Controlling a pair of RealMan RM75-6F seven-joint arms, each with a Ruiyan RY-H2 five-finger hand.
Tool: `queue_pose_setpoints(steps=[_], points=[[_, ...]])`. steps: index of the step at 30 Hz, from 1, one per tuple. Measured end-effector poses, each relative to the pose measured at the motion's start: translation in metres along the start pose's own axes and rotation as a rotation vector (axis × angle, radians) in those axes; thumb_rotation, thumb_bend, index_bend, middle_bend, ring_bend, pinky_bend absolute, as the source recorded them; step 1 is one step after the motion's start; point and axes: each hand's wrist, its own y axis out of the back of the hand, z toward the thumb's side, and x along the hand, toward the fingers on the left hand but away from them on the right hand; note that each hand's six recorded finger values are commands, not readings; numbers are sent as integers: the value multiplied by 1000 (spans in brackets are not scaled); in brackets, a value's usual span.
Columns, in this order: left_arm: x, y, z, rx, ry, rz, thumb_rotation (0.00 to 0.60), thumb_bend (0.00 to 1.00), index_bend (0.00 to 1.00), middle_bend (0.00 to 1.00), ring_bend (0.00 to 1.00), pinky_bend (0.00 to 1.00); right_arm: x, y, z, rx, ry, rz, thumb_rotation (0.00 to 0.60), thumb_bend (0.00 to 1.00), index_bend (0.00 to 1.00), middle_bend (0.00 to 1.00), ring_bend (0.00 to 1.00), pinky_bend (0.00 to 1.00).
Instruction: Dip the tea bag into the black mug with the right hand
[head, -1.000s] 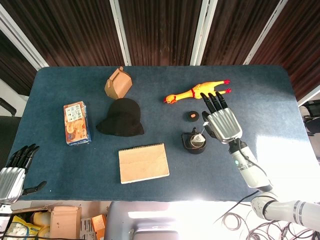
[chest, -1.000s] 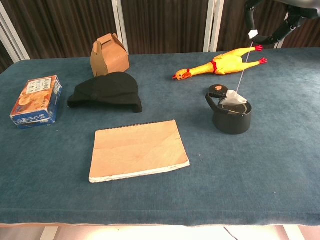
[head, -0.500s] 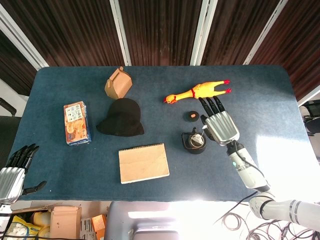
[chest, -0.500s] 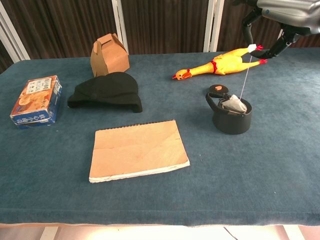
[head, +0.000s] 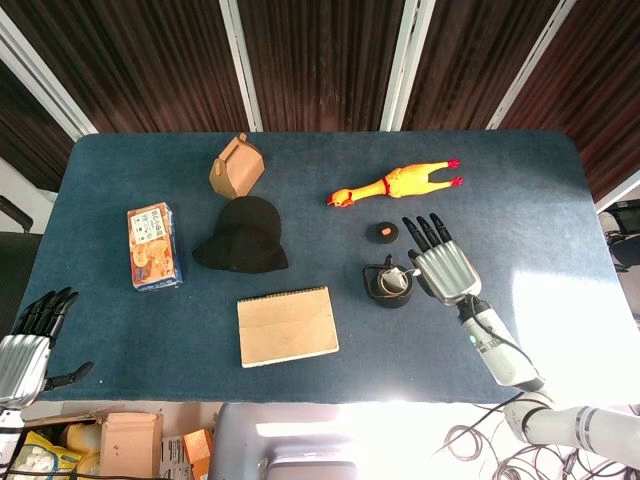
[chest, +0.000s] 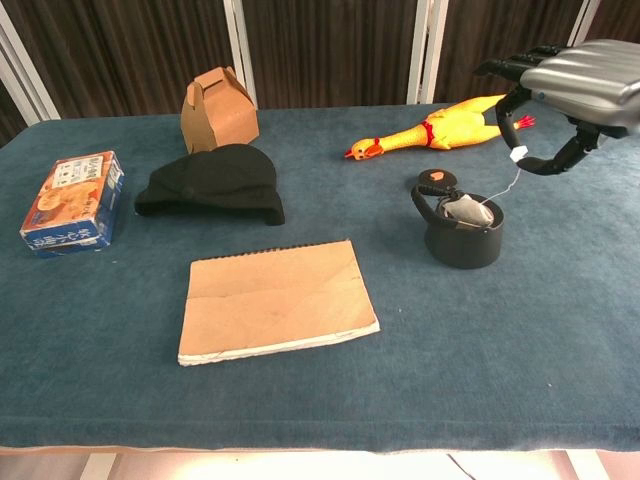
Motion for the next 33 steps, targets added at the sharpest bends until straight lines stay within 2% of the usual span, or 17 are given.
queue_pose_setpoints(steps=[8,16,19,22,25,28,31,33], points=[[-1,1,1,0,-2,4,600,45,9,43,0,108,30,-11,8,43,61,-19,600,292,555,0,0,0],[0,-1,3,2,-8,-4,600,45,9,43,0,108,61,-40,4,92,79,22,600,292,522,0,0,0],[0,-2,3,3,-9,-7,600,44,8,43,0,108,65,-49,6,105,86,37,600,293,488,1,0,0],[1,-4,3,4,-8,-13,600,44,8,43,0,108,66,-55,9,110,91,56,600,293,410,3,0,0],[3,-5,3,3,-8,-21,600,45,9,43,0,108,67,-58,10,101,88,74,600,293,317,0,0,0],[3,-4,3,0,-6,-18,600,45,9,43,0,108,69,-57,8,108,82,82,600,292,286,0,0,0],[3,-3,2,-1,-3,-13,600,45,9,43,0,108,69,-53,4,106,63,83,600,341,266,0,0,0],[3,-3,2,0,-3,-12,600,45,9,42,0,108,65,-48,1,96,48,78,600,456,267,0,0,0]])
